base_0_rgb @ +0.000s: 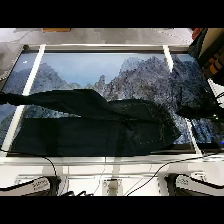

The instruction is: Fold the clothes and pants, and hang the long-sleeved shirts on hangers.

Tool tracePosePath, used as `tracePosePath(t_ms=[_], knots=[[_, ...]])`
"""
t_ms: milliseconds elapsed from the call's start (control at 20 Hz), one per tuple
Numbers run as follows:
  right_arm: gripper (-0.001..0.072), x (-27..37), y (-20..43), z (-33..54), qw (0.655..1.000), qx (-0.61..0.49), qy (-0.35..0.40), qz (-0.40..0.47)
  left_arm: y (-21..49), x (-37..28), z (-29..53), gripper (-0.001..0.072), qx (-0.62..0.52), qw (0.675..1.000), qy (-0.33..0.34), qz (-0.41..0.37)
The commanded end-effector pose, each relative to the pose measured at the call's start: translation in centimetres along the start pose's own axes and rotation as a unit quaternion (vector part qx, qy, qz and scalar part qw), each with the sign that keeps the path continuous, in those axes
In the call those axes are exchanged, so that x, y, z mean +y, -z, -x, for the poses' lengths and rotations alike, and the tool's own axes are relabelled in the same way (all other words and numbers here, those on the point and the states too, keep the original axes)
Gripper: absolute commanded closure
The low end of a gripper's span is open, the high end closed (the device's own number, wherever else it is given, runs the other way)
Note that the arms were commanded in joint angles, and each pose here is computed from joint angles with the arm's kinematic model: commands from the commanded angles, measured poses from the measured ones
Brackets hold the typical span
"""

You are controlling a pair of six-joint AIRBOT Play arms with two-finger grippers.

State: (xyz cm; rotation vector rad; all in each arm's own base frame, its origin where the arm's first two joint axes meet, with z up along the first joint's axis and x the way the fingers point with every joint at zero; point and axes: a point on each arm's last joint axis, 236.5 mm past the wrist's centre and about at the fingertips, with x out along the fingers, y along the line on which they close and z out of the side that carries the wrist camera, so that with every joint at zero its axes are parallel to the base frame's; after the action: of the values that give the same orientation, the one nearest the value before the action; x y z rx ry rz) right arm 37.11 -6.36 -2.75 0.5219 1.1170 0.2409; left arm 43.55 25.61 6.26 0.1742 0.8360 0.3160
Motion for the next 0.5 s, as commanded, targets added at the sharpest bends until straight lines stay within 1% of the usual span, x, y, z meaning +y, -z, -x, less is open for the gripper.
tracePosePath(t_ms=[0, 50, 200, 350, 450], knots=[[0.0091, -0.4, -2.9, -2.4, 0.994, -0.052, -0.039, -0.088, 0.0, -0.4, 0.2, 0.0687, 0.000, 1.000, 0.009, 0.010], [0.0071, -1.1, -2.8, -3.1, 0.993, -0.048, -0.032, -0.100, 0.0, -0.5, 0.2, 0.0687, 0.000, 1.000, 0.012, 0.013], [0.0073, -1.9, -1.6, -6.0, 0.993, -0.007, -0.032, -0.114, -0.3, -1.2, 0.2, 0.0687, -0.004, 0.999, 0.022, 0.023], [0.0073, -0.9, -2.0, -8.7, 0.992, 0.027, -0.047, -0.111, -0.6, -1.8, 0.2, 0.0687, -0.007, 0.999, 0.028, 0.025], [0.0073, 0.1, -1.9, -10.5, 0.991, 0.068, -0.054, -0.105, -0.7, -2.0, 0.2, 0.0687, -0.008, 0.999, 0.030, 0.023]])
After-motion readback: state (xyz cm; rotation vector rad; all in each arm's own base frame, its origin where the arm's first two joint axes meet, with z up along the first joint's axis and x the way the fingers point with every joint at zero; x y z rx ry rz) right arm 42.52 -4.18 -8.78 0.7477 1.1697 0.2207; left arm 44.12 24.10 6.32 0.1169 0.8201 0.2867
